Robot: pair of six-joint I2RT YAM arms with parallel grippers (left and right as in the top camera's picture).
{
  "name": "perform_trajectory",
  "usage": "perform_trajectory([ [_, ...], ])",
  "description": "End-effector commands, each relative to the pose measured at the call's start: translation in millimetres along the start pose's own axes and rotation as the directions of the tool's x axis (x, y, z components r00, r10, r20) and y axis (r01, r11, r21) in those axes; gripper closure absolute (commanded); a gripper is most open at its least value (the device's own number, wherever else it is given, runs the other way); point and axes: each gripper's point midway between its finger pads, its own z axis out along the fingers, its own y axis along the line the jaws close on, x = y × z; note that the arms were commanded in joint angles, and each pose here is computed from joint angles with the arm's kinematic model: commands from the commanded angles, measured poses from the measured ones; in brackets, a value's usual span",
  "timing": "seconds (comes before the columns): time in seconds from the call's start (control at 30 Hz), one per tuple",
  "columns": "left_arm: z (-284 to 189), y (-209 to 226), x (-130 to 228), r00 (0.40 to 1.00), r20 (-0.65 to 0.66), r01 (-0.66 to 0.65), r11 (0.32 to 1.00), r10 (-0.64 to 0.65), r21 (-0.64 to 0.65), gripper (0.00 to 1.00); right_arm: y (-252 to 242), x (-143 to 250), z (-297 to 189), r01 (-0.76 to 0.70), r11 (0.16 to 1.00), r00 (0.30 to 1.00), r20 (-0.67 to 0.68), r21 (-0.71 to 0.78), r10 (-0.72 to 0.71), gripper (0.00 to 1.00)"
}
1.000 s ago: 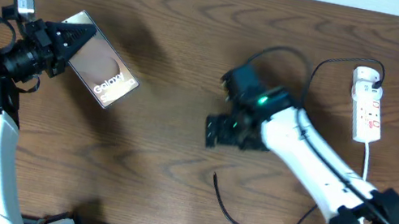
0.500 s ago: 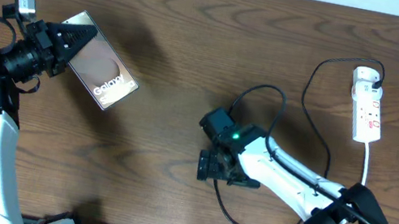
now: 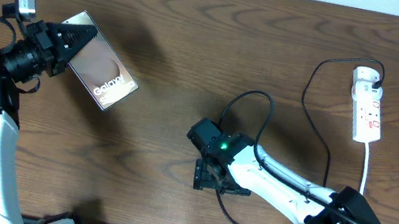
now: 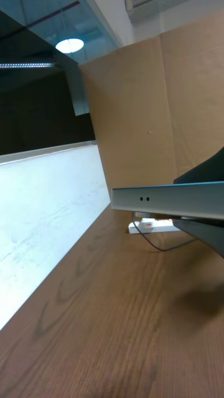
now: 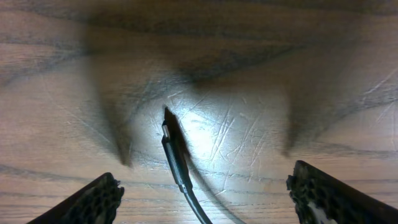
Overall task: Plug charger to phone and switch on socket
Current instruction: 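Lower the right gripper and grasp the black cable's connector end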
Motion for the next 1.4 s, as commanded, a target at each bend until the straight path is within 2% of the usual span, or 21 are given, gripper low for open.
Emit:
perform_trajectory([
  [0.0, 0.0, -6.4, 4.1, 0.999, -0.023, -0.026, 0.999, 0.027, 0.024, 0.93, -4.7, 1.6, 2.0, -0.013, 1.0, 1.0, 0.004, 0.026, 0.012, 0.19],
  [0.13, 0.0, -6.1, 4.3, 0.999, -0.024, -0.023, 0.999, 0.024, 0.023, 0.93, -7.3, 3.6, 3.1, -0.012, 0.999, 1.0, -0.002, 0.035, 0.012, 0.27],
  [0.43, 0.2, -3.4, 5.5, 1.0, -0.025, -0.015, 1.0, 0.016, 0.022, 0.92, -13.0, 10.2, 10.2, -0.011, 0.999, 1.0, -0.02, 0.044, 0.012, 0.34],
  [0.67, 0.2, -2.9, 5.7, 1.0, -0.025, -0.014, 1.0, 0.015, 0.021, 0.93, -8.4, 17.8, 11.0, 0.066, 0.998, 0.996, -0.063, 0.01, -0.065, 0.37],
  [0.9, 0.2, -2.9, 5.8, 1.0, -0.026, -0.014, 1.0, 0.015, 0.021, 0.92, -8.8, 18.0, 11.5, 0.1, 0.995, 0.993, -0.063, 0.009, -0.099, 0.59],
  [1.17, 0.2, -2.9, 5.8, 1.0, -0.026, -0.014, 1.0, 0.015, 0.021, 0.93, -6.3, 15.9, 12.2, 0.127, 0.992, 0.991, -0.052, -0.002, -0.127, 0.67],
  [1.37, 0.2, -2.9, 5.8, 1.0, -0.026, -0.014, 1.0, 0.015, 0.021, 0.93, -1.7, 12.1, 12.4, 0.176, 0.984, 0.984, -0.034, -0.021, -0.177, 0.67],
])
